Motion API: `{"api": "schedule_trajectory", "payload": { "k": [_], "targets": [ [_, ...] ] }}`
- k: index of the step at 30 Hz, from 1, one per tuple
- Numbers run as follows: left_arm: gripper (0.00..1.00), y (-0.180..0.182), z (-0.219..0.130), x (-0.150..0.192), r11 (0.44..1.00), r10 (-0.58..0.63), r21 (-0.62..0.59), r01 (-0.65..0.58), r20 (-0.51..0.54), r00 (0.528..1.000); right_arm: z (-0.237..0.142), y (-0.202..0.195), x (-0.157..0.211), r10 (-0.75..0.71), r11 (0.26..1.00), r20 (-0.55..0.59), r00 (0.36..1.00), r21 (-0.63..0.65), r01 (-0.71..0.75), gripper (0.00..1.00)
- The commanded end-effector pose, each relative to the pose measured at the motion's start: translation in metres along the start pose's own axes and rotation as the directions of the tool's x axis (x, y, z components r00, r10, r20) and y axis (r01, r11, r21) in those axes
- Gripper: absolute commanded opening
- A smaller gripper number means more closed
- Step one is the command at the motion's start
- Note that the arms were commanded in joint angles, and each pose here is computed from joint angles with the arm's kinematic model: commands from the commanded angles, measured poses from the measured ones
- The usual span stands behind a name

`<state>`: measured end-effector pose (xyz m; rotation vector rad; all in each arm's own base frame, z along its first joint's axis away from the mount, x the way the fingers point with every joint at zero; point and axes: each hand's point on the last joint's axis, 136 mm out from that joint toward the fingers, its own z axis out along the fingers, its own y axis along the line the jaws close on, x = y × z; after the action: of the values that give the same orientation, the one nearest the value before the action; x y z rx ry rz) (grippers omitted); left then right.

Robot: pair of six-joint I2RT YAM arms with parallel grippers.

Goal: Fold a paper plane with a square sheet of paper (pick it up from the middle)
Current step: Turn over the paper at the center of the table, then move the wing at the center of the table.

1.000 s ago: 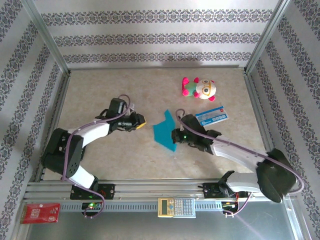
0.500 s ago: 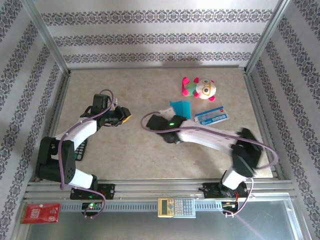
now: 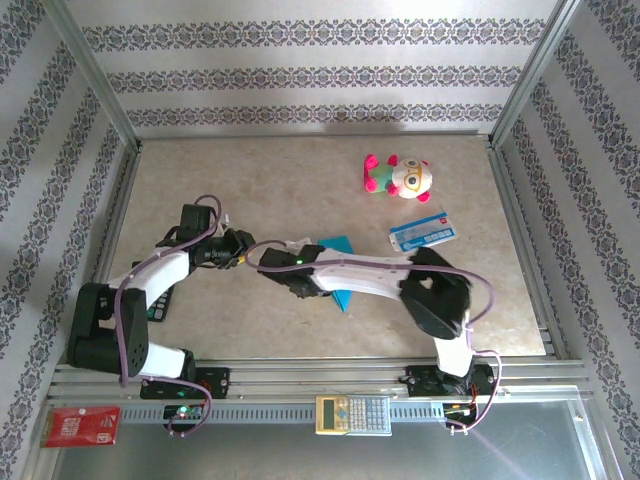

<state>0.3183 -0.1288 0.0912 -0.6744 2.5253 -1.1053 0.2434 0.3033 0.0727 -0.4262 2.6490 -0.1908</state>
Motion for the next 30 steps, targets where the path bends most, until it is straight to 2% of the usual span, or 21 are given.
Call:
{"api": "schedule_trajectory", "payload": {
  "k": [1,3,6,9,13,17,22,27,30],
  "targets": [
    [0.28,-0.018,0.002,0.035,0.999,0.001,0.040,0.002,-0.077,0.997,-0.041,-0.007,-0.007,0.094,0.967,0.031,0.995,-0.241,-0.084,0.24],
    [0.24,-0.040,0.015,0.061,0.996,0.048,0.085,-0.037,-0.135,0.990,-0.035,-0.020,0.004,0.158,0.914,-0.036,0.987,-0.372,-0.160,0.23],
    [0.16,-0.078,0.040,0.098,0.982,0.126,0.165,-0.090,-0.224,0.967,-0.012,-0.035,0.011,0.256,0.820,-0.111,0.960,-0.502,-0.276,0.15],
    [0.11,-0.099,0.060,0.119,0.975,0.184,0.175,-0.140,-0.269,0.945,0.003,-0.036,0.015,0.311,0.754,-0.133,0.941,-0.569,-0.329,0.08],
    [0.06,-0.108,0.084,0.122,0.975,0.172,0.186,-0.121,-0.292,0.941,0.023,-0.030,0.022,0.362,0.713,-0.163,0.918,-0.586,-0.385,0.03],
    [0.05,-0.110,0.105,0.119,0.978,0.171,0.171,-0.121,-0.321,0.932,0.045,-0.023,0.037,0.394,0.689,-0.206,0.896,-0.578,-0.436,0.01],
    [0.04,-0.097,0.132,0.118,0.985,0.159,0.117,-0.124,-0.371,0.915,0.061,-0.022,0.048,0.414,0.706,-0.227,0.882,-0.531,-0.468,0.00],
    [0.04,-0.063,0.143,0.114,0.990,0.140,0.031,-0.139,-0.404,0.904,0.044,-0.027,0.039,0.446,0.680,-0.201,0.872,-0.557,-0.476,0.03],
    [0.03,-0.048,0.144,0.112,0.986,0.155,0.019,-0.164,-0.441,0.884,0.024,-0.038,0.029,0.460,0.662,-0.164,0.873,-0.591,-0.460,0.10]
  ]
}}
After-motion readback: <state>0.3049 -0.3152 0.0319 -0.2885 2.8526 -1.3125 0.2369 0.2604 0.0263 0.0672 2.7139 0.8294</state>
